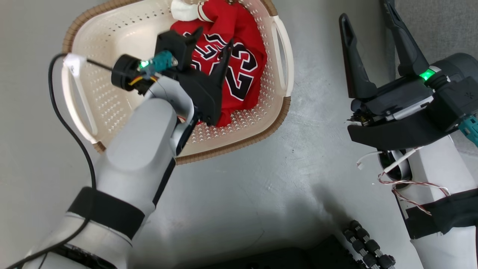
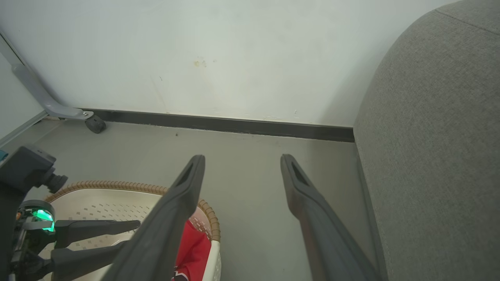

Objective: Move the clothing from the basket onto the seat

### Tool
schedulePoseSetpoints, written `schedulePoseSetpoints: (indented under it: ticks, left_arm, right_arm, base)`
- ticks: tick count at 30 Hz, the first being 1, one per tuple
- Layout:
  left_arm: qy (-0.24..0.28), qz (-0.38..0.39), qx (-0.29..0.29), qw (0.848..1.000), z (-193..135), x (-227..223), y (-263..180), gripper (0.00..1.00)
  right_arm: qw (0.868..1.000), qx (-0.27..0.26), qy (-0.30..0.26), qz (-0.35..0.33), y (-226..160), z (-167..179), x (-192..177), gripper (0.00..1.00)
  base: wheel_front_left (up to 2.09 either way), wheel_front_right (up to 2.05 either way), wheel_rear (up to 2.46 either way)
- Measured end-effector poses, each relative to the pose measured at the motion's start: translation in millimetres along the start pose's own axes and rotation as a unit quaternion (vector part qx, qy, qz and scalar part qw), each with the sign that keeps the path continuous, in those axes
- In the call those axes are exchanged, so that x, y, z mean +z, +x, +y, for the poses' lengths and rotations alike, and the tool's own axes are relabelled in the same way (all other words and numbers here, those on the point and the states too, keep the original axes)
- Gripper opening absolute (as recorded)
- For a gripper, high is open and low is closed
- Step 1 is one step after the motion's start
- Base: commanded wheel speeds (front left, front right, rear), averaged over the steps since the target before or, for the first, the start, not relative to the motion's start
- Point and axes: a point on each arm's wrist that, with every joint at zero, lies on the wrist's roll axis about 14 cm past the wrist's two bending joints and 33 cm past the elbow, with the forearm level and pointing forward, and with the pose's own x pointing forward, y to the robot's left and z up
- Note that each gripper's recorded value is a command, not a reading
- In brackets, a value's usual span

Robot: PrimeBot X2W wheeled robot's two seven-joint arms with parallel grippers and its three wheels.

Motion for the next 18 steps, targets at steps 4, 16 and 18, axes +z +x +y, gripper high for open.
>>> schedulePoseSetpoints:
  ticks: [4,16,18]
  left_arm:
    - [-0.006,0.009,0.000,1.000,4,1,11,1.00]
    - [-0.039,0.034,0.002,0.999,8,-11,27,1.00]
    - [-0.041,0.033,0.000,0.999,8,-10,31,1.00]
  right_arm:
    - [1.000,0.002,-0.001,0.004,1,1,-5,1.00]
    - [1.000,0.001,-0.002,0.014,-1,-1,-14,1.00]
    - [1.000,0.000,-0.002,0.016,-2,-2,-17,1.00]
  base:
    - [0.00,0.00,0.00]
    - [0.00,0.00,0.00]
    - [0.00,0.00,0.00]
